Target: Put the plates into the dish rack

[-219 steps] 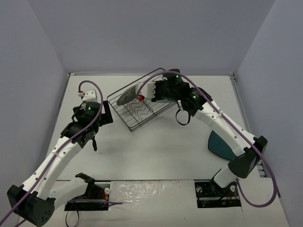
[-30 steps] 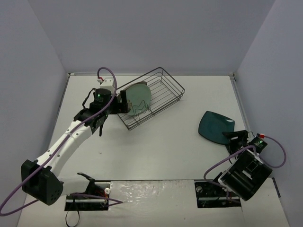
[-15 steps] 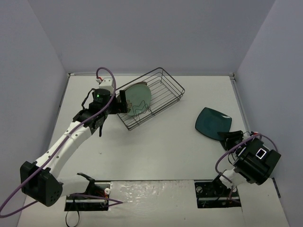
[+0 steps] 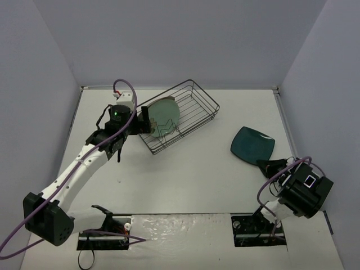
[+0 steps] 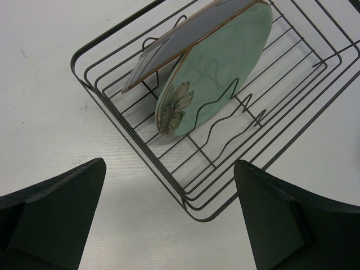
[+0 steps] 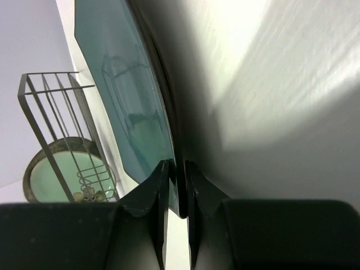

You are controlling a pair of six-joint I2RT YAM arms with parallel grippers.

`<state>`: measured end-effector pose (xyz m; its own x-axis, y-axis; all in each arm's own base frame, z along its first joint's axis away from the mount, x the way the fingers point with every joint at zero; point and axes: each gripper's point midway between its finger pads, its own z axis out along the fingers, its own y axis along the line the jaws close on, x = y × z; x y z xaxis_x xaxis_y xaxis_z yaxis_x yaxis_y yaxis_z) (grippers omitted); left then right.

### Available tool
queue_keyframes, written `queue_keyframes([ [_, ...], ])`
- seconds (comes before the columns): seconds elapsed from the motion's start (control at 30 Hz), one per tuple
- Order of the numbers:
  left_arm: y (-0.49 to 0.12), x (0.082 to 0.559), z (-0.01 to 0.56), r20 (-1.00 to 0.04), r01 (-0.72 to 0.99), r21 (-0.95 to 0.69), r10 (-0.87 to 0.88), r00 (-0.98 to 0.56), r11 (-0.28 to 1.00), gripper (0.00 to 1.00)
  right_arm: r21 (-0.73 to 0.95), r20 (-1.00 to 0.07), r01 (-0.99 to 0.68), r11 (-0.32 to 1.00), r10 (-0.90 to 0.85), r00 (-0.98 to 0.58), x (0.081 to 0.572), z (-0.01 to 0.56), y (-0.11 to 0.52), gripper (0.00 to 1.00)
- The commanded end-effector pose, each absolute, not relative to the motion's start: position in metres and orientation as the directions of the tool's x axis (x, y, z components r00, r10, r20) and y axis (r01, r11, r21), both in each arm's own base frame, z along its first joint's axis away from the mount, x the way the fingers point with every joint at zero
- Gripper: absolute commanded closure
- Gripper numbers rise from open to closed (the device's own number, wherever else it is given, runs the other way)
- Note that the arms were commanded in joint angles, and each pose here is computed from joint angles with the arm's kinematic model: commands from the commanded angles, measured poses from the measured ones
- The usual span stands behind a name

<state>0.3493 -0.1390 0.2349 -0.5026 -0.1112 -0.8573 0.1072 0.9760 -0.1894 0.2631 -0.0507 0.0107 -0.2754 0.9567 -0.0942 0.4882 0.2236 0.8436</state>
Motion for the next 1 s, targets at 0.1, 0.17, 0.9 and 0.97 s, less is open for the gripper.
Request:
queue_keyframes([
  [0.1,-0.143,0.351,0.286,-0.914,0.156,-0.22,-0.148,-0.378,0.963,0.03,0.74,-0.471,0.478,0.474,0.872,-0.136,0.264,0.067,-0.091,1.0],
  [0.17,-0.143,0.351,0.287,-0.915,0.156,-0.221,-0.149,-0.375,0.963,0.03,0.741,-0.522,0.431,0.515,0.845,-0.114,0.274,0.092,-0.092,1.0],
  [0.9,-0.134,0.338,0.299,-0.928,0.153,-0.217,-0.155,-0.34,0.964,0.03,0.488,-0.84,-0.07,0.87,0.49,0.232,0.322,0.387,-0.076,1.0],
  [0.97,-0.133,0.338,0.298,-0.928,0.146,-0.213,-0.153,-0.341,0.966,0.03,0.415,-0.877,-0.131,0.901,0.434,0.206,0.333,0.4,-0.059,1.0],
])
